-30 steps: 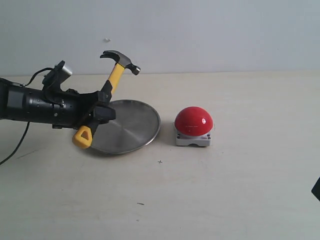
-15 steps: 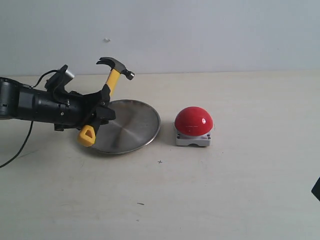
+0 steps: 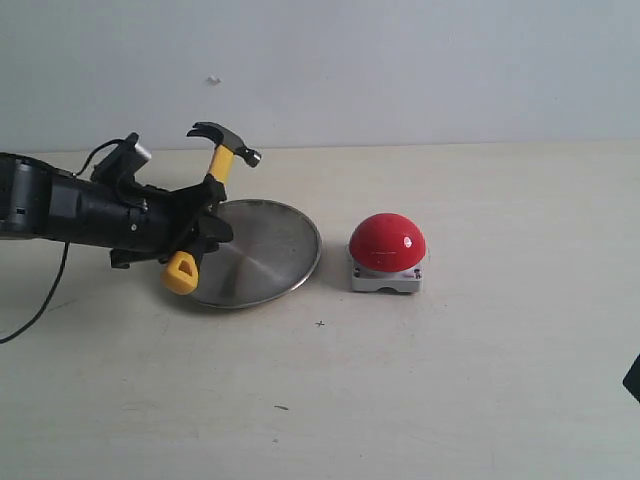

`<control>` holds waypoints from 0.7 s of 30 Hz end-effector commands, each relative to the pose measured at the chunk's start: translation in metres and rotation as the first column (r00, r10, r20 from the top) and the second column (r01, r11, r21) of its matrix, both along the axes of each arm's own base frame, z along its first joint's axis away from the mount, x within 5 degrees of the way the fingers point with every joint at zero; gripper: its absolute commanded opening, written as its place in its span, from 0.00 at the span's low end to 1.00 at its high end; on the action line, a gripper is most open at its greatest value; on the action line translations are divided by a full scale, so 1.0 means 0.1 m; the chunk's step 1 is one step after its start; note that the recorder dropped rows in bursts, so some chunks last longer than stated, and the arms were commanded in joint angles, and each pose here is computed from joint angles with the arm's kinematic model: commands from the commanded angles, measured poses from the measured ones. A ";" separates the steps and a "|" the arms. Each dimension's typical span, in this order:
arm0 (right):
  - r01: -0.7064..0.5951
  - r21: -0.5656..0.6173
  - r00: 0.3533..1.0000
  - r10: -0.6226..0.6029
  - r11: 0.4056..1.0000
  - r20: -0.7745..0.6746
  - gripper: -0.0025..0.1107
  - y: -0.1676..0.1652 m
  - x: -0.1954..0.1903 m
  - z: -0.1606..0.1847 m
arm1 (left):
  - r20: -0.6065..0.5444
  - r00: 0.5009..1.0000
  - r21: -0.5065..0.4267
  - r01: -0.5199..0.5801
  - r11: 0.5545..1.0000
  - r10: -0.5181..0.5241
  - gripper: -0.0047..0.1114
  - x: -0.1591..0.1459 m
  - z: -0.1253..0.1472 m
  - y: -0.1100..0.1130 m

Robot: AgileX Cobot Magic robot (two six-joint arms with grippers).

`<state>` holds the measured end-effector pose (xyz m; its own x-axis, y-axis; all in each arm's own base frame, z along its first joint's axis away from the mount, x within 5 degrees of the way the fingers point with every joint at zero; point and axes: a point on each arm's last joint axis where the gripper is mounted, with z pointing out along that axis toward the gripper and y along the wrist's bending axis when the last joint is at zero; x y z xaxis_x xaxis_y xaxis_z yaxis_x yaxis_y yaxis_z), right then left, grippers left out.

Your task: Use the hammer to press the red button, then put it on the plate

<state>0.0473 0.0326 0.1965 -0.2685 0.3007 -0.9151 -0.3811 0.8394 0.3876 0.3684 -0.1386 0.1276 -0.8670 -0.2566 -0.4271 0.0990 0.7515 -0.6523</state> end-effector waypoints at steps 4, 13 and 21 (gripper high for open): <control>0.000 -0.014 1.000 0.000 1.000 0.006 0.02 0.00 0.00 -0.01 | 0.026 1.000 -0.006 0.010 1.000 -0.010 0.04 0.00 0.08 -0.12; 0.000 -0.014 1.000 0.000 1.000 0.006 0.02 0.00 0.00 -0.01 | -0.062 0.998 0.007 0.009 1.000 -0.009 0.04 -0.02 -0.24 -0.15; 0.000 -0.014 1.000 0.000 1.000 0.006 0.02 0.00 0.00 -0.01 | -0.064 0.996 -0.028 0.057 0.998 -0.059 0.04 -0.07 -0.22 -0.26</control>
